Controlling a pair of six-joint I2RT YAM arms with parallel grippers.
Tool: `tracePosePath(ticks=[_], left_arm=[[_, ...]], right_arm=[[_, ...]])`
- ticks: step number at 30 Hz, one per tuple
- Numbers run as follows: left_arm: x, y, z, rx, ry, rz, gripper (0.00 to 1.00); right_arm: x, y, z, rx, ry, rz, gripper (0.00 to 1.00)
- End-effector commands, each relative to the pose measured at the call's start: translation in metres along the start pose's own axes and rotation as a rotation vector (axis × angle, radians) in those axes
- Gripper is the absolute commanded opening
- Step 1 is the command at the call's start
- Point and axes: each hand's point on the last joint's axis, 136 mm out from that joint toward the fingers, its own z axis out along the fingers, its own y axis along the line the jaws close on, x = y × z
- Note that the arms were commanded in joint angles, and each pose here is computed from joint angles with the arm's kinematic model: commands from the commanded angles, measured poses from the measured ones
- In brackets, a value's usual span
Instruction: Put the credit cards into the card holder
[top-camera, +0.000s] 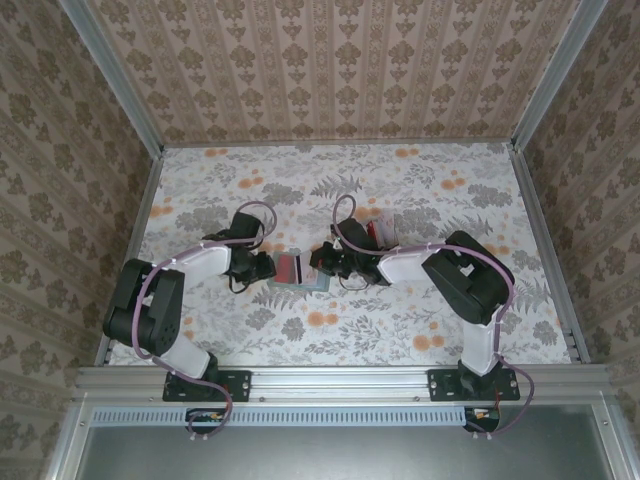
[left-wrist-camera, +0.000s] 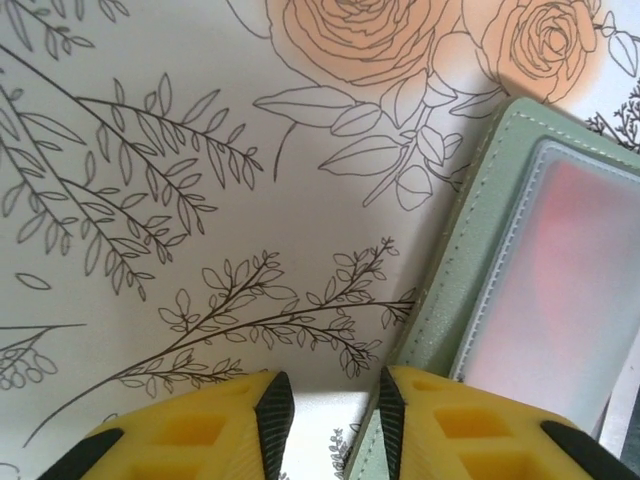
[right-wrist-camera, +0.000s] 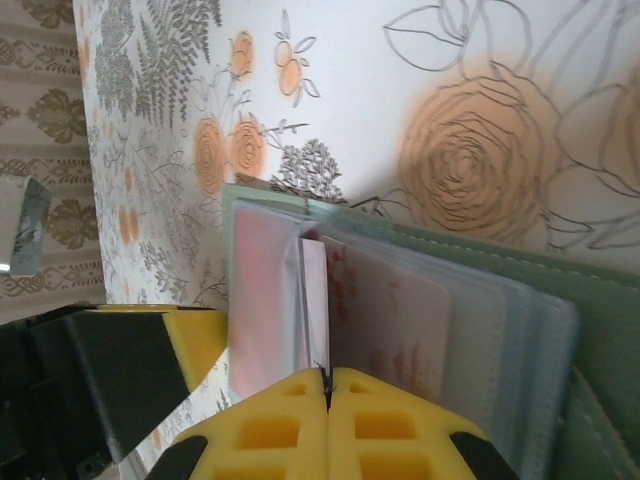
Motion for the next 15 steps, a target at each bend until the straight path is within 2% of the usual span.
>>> tracePosePath(ticks=[1, 4, 15], left_arm=[[0.028, -0.001, 0.028, 0.03, 0.097, -0.009, 0.3], [0.03, -0.004, 0.03, 0.033, 0.099, -0.005, 0.26], [0.036, -0.008, 0.035, 0.031, 0.109, -0.004, 0.24]], right_arm=[[-0.002, -0.01, -0.001, 0.02, -0.049, 0.035, 0.0], [-0.003, -0.014, 0.001, 0.03, -0.058, 0.028, 0.0], [-0.011, -0.003, 0.018, 0.004, -0.056, 0.017, 0.0]])
